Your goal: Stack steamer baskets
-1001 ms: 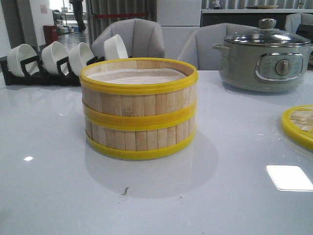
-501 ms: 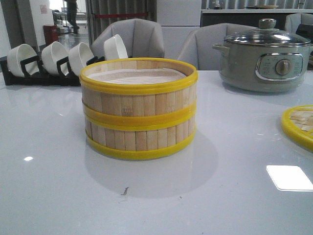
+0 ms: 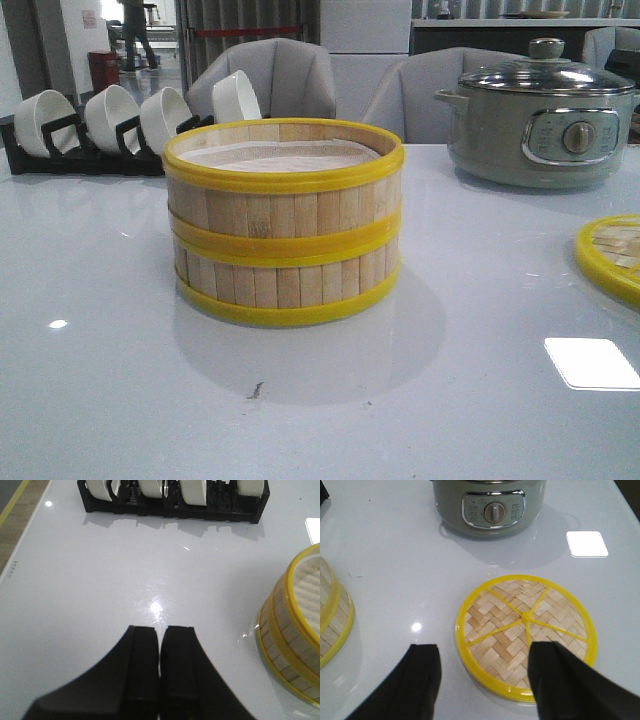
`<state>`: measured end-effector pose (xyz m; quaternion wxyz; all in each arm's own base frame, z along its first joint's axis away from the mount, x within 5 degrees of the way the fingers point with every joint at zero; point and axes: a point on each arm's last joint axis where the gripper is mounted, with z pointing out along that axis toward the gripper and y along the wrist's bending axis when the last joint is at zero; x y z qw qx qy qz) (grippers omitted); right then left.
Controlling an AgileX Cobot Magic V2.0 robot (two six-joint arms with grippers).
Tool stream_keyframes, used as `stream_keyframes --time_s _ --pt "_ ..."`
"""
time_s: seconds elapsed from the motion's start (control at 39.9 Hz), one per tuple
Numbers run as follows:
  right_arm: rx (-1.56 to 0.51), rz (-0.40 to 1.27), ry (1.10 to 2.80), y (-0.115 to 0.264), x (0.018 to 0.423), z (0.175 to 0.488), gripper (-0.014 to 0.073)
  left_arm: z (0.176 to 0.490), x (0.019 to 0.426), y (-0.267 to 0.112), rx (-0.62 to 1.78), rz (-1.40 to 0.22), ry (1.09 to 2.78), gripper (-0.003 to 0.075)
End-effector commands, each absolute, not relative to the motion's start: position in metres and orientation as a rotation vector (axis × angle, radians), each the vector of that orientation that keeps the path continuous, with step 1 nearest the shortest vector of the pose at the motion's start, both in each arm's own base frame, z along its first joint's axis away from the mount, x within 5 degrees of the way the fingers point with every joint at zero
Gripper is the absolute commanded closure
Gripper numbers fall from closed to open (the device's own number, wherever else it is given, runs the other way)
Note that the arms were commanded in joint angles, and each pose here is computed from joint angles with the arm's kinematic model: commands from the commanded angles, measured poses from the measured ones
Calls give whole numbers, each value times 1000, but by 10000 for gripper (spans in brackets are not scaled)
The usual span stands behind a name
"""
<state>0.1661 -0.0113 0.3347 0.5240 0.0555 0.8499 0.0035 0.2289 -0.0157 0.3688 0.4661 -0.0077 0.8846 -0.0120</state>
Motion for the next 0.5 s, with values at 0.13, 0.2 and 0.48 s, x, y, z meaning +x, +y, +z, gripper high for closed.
stream_keyframes --time_s 0.13,0.2,0.48 --pt "129 1 1914 -12 169 354 100 367 203 -14 -21 -58 2011 637" --pt "129 1 1917 -12 169 354 100 360 194 -13 -19 -59 2004 637" --pt "130 1 1937 -12 169 352 100 334 171 -11 -16 -64 2009 637"
